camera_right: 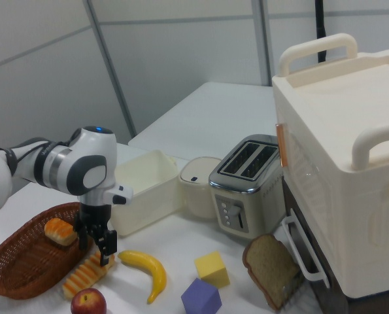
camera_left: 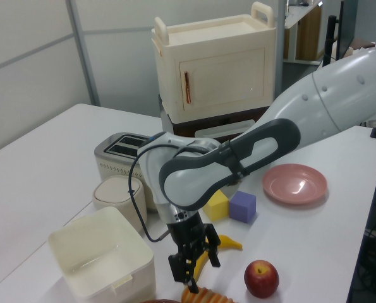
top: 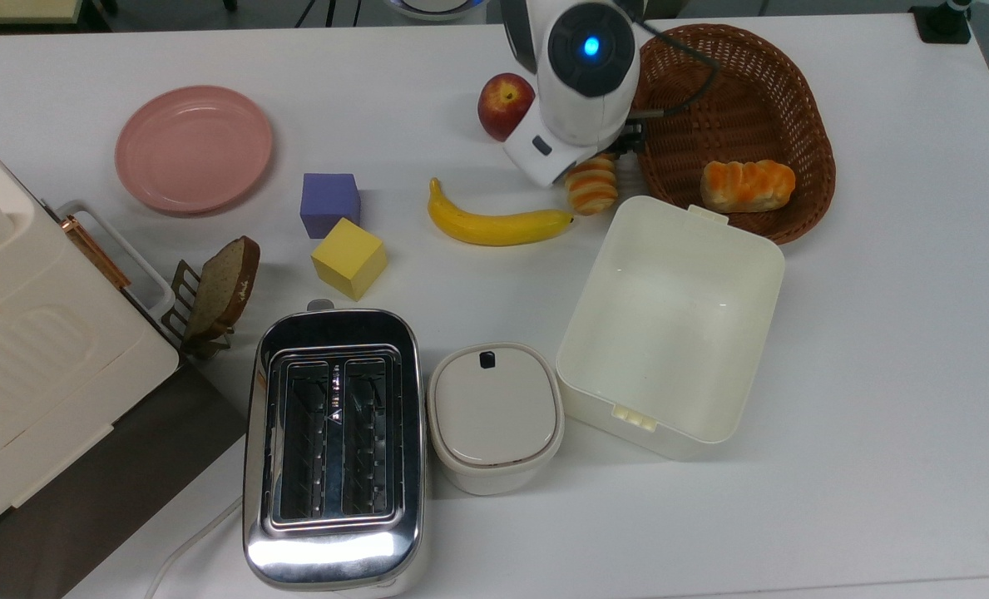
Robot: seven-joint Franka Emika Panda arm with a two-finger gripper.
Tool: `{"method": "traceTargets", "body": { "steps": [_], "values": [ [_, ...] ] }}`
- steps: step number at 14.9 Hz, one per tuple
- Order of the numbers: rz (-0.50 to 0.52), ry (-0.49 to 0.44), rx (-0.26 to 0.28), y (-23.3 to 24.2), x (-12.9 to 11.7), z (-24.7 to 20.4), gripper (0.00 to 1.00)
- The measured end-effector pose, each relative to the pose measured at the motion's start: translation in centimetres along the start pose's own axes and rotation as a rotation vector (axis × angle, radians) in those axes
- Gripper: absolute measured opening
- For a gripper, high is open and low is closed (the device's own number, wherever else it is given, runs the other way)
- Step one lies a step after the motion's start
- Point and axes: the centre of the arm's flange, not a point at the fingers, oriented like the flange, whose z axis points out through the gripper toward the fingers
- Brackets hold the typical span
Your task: Put the bread in the basket
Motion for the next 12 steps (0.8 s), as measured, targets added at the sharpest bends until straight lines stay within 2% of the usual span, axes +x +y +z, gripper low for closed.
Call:
{"method": "traceTargets", "body": {
  "steps": [5, 8, 9, 12],
  "values": [
    [0.002, -0.076, 0.006, 0.3, 1.6, 4.1, 1.00],
    [0.000, -0.080, 0.007, 0.2, 1.8, 4.4, 0.97],
    [-0.001, -0.078, 0.007, 0.1, 1.8, 4.3, 0.93],
    [-0.010, -0.060, 0.016, -0.6, 1.8, 4.1, 0.62]
  ]
}}
